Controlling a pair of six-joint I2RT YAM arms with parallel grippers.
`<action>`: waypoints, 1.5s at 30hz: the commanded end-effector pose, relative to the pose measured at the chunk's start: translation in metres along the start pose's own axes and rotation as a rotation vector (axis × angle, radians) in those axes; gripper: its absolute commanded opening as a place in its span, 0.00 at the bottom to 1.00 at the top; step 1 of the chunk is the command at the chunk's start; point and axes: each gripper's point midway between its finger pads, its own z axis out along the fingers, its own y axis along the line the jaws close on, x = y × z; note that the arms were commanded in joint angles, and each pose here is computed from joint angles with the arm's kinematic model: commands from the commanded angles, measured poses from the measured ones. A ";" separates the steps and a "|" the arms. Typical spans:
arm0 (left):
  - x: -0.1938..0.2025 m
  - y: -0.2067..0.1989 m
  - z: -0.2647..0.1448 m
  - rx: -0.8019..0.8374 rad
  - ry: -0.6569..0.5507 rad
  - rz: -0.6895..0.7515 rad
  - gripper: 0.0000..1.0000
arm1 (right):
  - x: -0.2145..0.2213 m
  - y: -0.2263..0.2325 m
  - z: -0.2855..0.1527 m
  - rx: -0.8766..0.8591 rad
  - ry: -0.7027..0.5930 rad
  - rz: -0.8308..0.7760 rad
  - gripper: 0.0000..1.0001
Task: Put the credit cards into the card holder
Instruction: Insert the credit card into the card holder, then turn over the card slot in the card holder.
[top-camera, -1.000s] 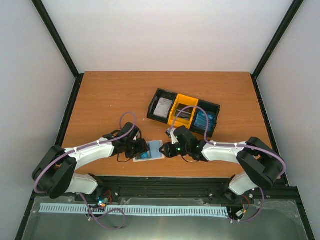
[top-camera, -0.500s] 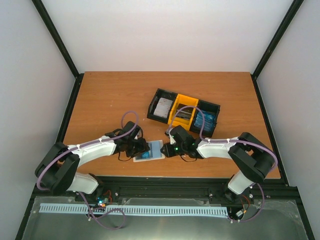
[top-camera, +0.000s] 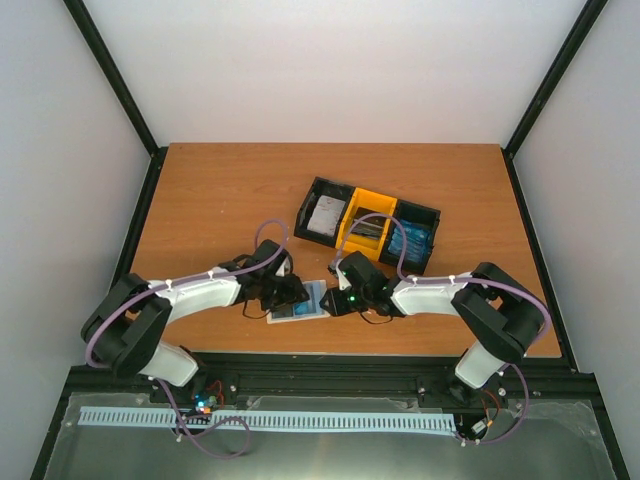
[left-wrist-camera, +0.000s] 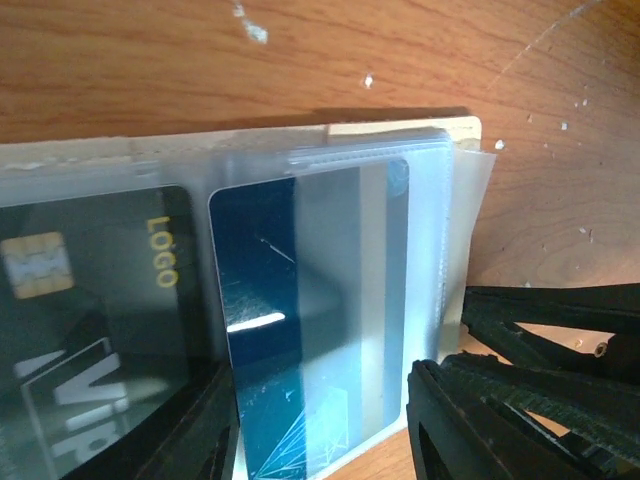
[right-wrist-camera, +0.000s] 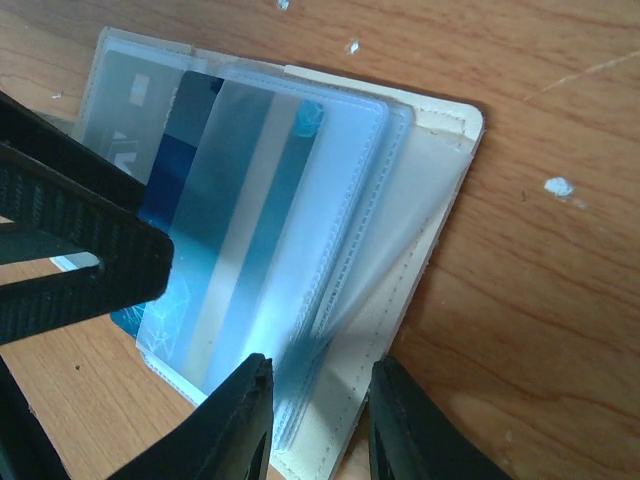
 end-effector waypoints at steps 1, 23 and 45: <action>-0.012 -0.030 -0.001 0.075 -0.019 0.077 0.47 | -0.003 0.004 0.003 -0.009 -0.008 0.002 0.27; -0.027 -0.003 -0.034 -0.106 -0.162 0.047 0.67 | -0.029 0.017 -0.029 0.011 -0.113 -0.018 0.32; -0.016 0.049 -0.028 -0.211 -0.180 -0.060 0.52 | -0.019 0.021 0.015 -0.047 0.034 0.080 0.23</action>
